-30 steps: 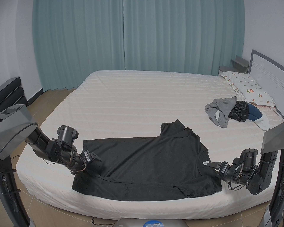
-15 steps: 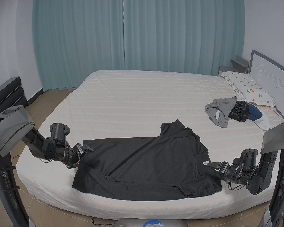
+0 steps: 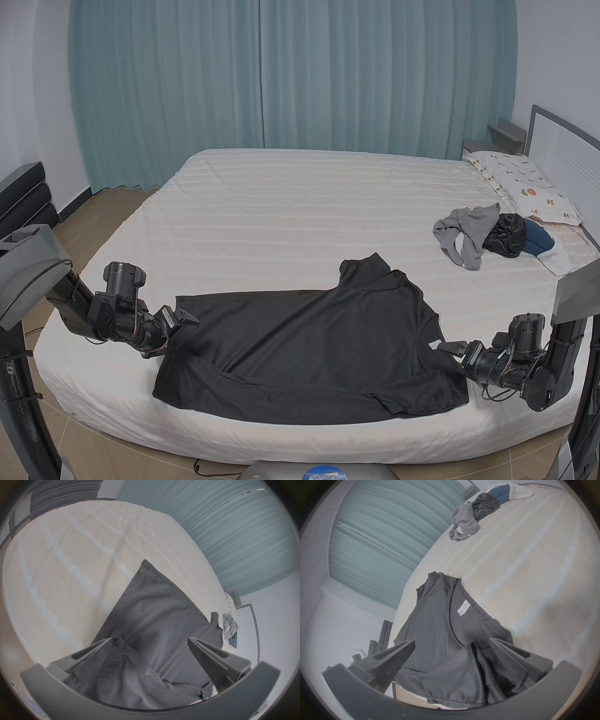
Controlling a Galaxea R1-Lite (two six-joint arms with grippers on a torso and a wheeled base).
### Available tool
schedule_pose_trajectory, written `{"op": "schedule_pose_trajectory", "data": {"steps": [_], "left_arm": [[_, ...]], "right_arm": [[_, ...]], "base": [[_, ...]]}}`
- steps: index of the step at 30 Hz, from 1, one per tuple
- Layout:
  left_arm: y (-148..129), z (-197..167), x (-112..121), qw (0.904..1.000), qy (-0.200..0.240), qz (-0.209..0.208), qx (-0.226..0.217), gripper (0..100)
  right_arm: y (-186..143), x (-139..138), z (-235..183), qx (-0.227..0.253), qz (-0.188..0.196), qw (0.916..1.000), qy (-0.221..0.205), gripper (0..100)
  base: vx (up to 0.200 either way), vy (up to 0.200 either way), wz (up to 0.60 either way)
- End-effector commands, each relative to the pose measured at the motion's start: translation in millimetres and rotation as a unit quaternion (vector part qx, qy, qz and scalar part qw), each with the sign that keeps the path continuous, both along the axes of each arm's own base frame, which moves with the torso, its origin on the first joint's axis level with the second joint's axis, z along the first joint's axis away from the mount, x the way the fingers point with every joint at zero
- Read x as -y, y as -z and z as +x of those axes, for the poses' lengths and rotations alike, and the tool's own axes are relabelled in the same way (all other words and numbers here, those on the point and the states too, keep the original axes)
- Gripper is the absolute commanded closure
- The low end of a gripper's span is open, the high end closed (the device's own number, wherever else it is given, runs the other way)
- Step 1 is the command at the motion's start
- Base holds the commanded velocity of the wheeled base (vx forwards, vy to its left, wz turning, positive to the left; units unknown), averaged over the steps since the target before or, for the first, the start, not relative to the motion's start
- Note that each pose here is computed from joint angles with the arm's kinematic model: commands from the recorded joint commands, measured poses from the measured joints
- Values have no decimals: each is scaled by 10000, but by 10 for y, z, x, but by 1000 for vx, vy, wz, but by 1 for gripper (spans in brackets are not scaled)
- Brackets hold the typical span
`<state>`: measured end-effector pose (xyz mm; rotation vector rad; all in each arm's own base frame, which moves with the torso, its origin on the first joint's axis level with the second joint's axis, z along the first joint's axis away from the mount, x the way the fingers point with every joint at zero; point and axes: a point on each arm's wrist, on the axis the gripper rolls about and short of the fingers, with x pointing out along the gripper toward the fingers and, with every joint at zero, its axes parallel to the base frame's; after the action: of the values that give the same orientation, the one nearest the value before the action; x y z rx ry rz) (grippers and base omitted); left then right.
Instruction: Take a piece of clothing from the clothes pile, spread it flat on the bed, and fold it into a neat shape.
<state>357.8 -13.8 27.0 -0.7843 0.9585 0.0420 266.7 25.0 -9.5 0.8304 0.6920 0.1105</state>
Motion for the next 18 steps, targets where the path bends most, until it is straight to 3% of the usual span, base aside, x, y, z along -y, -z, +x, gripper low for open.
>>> {"op": "schedule_pose_trajectory", "data": {"steps": [1, 7, 8, 18], "left_arm": [[85, -9, 2, 9999, 3, 21, -139, 0], [156, -29, 34, 9994, 215, 169, -193, 0], [165, -33, 33, 9993, 235, 193, -207, 100], [153, -168, -54, 9991, 166, 218, -321, 100]], "right_arm": [[-1, -1, 4, 8, -4, 10000, 3, 0], [-4, 8, -14, 5, 14, 10000, 3, 0], [-2, 7, -10, 28, 16, 10000, 3, 0], [2, 22, 17, 150, 24, 9999, 34, 0]], "base": [[0, 0, 0], [0, 0, 0], [0, 0, 0], [0, 0, 0]]}}
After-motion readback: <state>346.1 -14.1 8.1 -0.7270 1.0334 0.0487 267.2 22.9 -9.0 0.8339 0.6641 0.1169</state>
